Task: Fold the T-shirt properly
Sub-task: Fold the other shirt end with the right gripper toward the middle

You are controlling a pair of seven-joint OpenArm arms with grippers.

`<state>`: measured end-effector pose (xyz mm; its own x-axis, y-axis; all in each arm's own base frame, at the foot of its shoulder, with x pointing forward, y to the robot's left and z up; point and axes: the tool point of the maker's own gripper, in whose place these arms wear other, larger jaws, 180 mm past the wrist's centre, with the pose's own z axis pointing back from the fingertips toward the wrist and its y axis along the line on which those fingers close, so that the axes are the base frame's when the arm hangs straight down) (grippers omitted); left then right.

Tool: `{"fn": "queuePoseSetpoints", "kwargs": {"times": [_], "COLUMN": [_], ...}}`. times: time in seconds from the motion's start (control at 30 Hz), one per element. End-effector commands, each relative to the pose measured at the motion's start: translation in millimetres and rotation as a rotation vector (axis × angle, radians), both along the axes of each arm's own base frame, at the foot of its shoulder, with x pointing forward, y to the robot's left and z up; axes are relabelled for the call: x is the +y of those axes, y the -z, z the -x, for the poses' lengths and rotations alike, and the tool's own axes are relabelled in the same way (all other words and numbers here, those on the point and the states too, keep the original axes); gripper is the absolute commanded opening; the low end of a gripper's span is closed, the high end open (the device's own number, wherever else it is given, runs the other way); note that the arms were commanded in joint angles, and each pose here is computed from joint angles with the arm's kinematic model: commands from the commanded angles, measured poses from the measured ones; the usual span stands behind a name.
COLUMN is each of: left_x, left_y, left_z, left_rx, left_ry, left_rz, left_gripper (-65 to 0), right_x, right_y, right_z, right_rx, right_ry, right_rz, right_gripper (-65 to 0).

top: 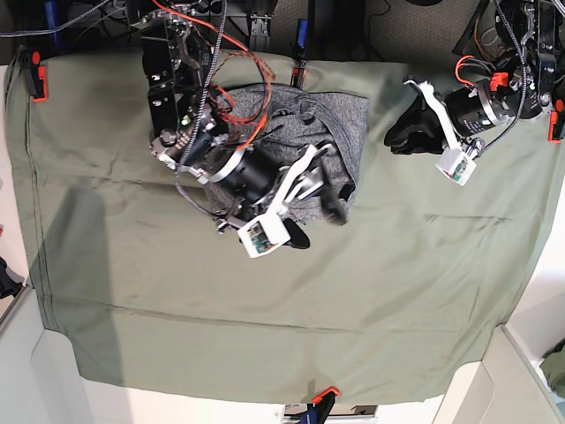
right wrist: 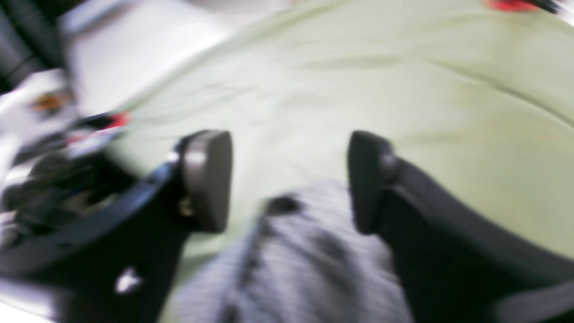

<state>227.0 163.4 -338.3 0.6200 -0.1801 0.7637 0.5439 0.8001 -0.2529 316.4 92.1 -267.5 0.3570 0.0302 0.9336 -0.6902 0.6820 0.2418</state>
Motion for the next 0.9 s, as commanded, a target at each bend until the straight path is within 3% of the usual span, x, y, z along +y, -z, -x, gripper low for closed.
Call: {"fn": "queuePoseSetpoints", "kwargs": {"times": [0.0,0.07,0.27,0.4,0.57,0.67,0.77,0.87], "left_x": [-6.3,-11.9,-39.7,-78.9,-112.4,-125.7,-121.8,-108.6], "left_y": [-19.4,-27.0,-30.4,-32.4,-15.4,-24.3,-22.6,-1.8], "left_z": [-5.7,-6.3,6.9,22.5,22.7,5.8,-6.4,-8.1], "left_rx": [-0.058,-0.078,-0.076,-0.074,-0.104,-0.168,-0.208,-0.174], "left_ry": [0.018,0.032,0.113,0.222,0.31,0.313,0.297,0.285], "left_rz": [0.041,0.051,0.074,0.109,0.011,0.003,-0.048,-0.122], "left_gripper": [-63.8,-65.0,-65.0,-65.0,-65.0,-65.0,-65.0,-65.0], "right_x": [-9.3,-39.0,-128.8,-165.4,-168.0,-166.5,-165.2,-165.3], "right_y": [-19.6,-16.3,-8.7,9.4,42.0,54.6,58.3,58.4], "right_z": [-12.4,-28.7,-72.1,-88.2,-87.6,-85.8,-83.4,-83.2], "right_rx": [-0.049,-0.041,-0.03,0.014,0.115,0.151,0.166,0.167], "right_ry": [0.044,0.133,0.363,0.427,0.415,0.413,0.41,0.41], "right_rz": [-0.049,-0.045,-0.022,0.004,-0.017,-0.017,-0.03,-0.031], "right_gripper": [-44.7,-65.0,-65.0,-65.0,-65.0,-65.0,-65.0,-65.0]}}
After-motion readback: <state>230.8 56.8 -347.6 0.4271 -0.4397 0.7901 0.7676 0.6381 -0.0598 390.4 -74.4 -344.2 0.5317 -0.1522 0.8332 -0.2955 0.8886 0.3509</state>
